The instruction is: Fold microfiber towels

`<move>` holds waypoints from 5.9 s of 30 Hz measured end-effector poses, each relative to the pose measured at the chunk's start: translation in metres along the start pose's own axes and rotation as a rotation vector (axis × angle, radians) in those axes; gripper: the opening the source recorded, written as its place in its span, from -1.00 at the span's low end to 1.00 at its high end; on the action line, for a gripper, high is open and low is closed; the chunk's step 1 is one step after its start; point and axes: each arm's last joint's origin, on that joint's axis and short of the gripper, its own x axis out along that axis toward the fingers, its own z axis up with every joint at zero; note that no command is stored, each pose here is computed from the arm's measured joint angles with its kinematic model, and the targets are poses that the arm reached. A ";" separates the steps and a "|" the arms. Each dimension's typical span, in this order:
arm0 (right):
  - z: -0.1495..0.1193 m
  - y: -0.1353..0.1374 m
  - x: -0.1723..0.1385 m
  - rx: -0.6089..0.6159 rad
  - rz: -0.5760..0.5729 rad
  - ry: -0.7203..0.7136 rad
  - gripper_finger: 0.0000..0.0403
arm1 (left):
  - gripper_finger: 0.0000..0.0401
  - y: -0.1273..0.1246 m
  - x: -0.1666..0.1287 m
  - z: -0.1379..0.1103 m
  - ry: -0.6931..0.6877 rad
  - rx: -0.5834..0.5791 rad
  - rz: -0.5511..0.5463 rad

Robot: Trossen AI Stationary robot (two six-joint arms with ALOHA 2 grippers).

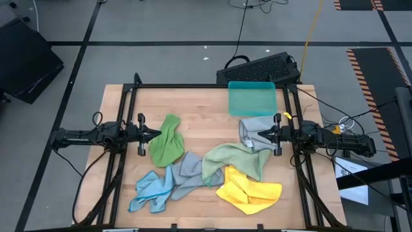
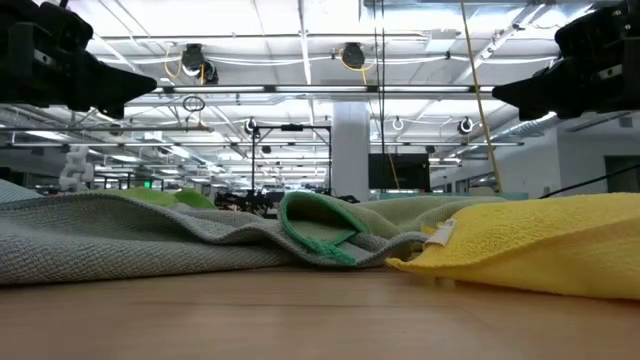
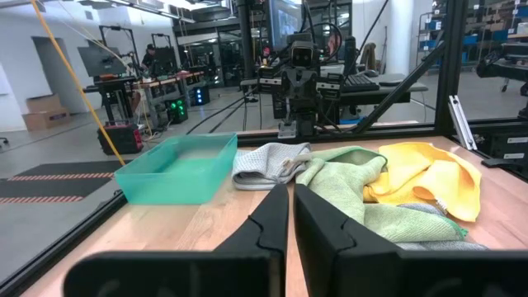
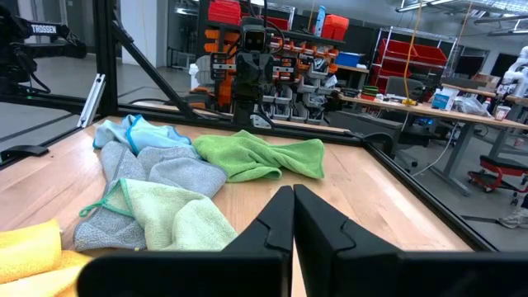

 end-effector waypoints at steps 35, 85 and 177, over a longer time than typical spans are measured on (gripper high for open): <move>0.007 -0.001 0.001 0.276 -0.003 -0.060 -0.99 | -0.87 0.000 0.000 0.000 -0.001 0.000 0.000; 0.079 0.028 0.114 0.288 -0.199 0.558 -0.99 | -0.87 0.002 -0.004 0.039 0.036 0.028 -0.078; 0.045 0.077 0.074 0.030 -0.080 0.087 -1.00 | -0.47 -0.039 0.145 0.053 0.050 0.263 -0.174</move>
